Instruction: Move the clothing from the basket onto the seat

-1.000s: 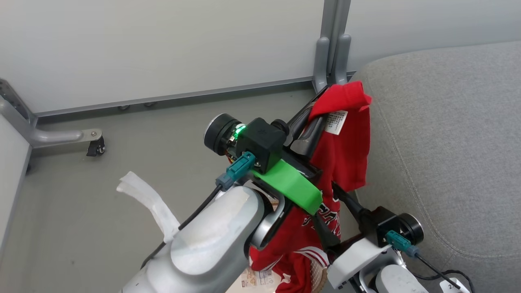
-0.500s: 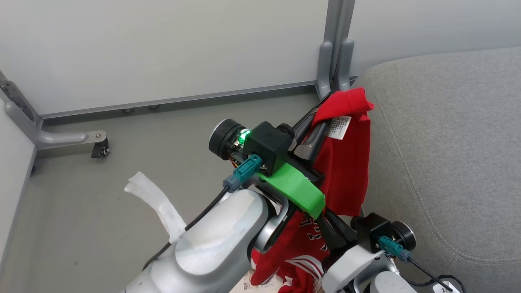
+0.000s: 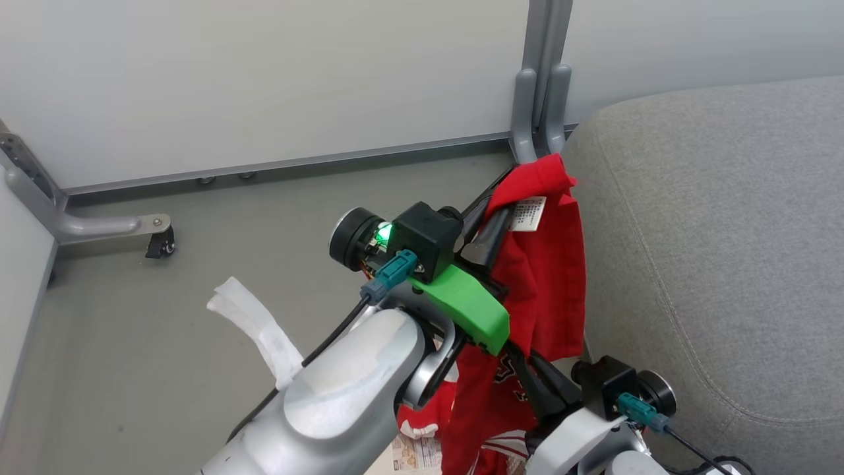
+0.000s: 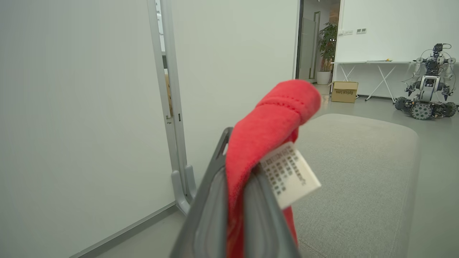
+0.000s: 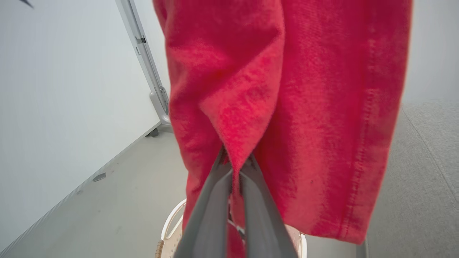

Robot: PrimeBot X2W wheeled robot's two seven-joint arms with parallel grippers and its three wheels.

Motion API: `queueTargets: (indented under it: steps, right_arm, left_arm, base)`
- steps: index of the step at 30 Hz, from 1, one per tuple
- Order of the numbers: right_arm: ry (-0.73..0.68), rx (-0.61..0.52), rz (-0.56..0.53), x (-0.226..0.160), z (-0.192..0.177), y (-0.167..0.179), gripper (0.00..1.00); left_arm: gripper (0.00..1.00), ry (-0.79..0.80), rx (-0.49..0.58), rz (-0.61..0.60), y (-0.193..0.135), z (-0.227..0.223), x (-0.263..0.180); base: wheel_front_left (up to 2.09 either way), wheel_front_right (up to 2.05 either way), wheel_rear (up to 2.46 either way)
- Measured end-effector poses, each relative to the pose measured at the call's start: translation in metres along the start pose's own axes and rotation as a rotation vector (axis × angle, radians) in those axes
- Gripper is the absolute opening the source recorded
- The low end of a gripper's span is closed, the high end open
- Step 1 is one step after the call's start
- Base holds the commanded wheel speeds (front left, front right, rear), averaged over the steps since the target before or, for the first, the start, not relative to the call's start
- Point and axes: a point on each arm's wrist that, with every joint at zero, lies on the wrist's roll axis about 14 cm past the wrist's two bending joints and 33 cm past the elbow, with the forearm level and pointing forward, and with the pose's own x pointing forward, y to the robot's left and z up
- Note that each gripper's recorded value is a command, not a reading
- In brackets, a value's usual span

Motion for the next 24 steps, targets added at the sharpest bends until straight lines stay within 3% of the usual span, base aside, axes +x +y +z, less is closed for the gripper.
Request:
queueTargets:
  steps: [1, 24]
  right_arm:
    - [0.002, 0.0, -0.002, -0.001, -0.001, -0.001, 0.0]
    - [0.01, 0.004, -0.039, -0.001, -0.004, -0.013, 0.0]
  left_arm:
    - [1.0, 0.005, 0.003, 0.009, 0.002, -0.002, 0.0]
    - [1.0, 0.092, -0.006, 0.05, 0.017, -0.032, -0.002]
  base:
    - [0.0, 0.0, 0.0]
    - [0.0, 0.0, 0.0]
